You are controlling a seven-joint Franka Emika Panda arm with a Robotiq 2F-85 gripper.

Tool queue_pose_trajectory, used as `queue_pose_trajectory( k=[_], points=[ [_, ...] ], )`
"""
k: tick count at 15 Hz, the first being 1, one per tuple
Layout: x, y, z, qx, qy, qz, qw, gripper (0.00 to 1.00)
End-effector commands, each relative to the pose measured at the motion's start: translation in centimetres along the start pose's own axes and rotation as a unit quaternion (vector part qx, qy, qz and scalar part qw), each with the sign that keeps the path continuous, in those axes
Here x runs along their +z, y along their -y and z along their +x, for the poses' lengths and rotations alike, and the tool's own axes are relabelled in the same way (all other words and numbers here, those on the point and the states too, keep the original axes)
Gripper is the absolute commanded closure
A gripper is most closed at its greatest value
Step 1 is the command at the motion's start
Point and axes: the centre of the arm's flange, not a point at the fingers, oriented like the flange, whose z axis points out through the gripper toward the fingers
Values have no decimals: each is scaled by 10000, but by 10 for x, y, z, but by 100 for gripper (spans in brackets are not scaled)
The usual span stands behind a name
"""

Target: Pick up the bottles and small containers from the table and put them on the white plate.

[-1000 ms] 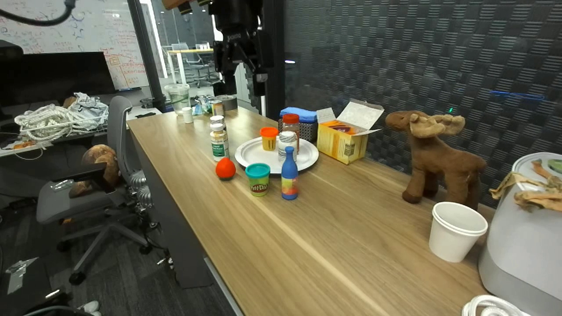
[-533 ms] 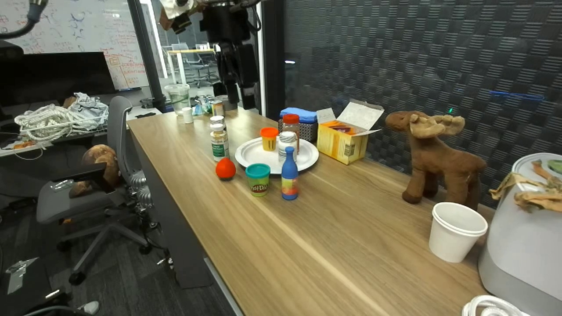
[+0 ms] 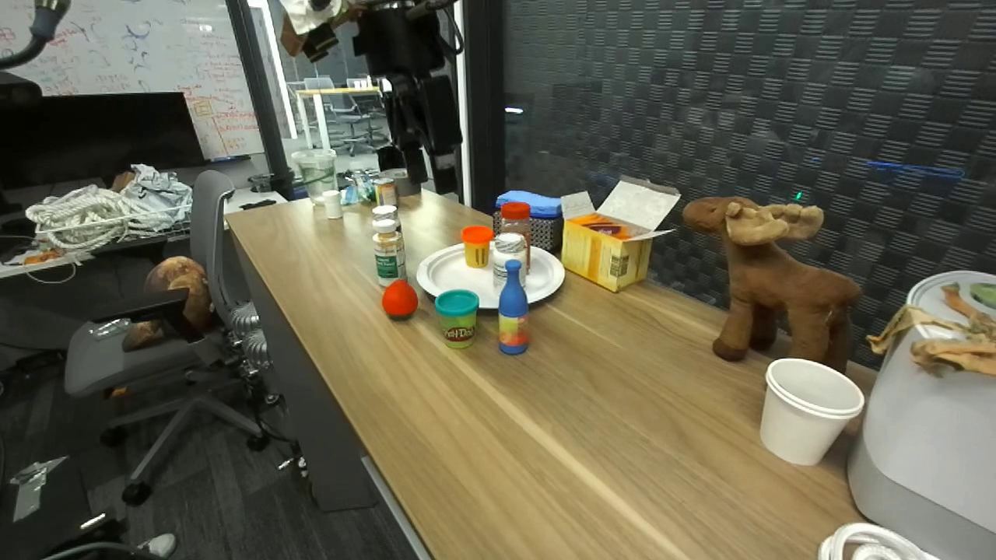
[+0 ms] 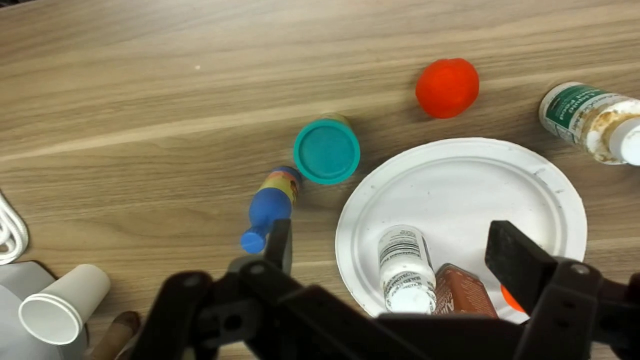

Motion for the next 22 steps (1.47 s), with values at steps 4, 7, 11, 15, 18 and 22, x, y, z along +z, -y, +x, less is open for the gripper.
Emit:
queue_pose_trajectory(
  k=[4, 7, 11, 15, 18, 22],
  points=[
    [4, -5, -11, 549, -341, -73, 9979, 0],
    [12, -10, -20, 1135, -512, -237, 9919, 0],
    [28, -15, -36, 1586, -417, -413, 9856, 0],
    [51, -22, -37, 1532, -283, -84, 9878, 0],
    [68, -29, -32, 1566, -425, 119, 9867, 0],
    [83, -38, -29, 1564, -487, 407, 9856, 0]
  ],
)
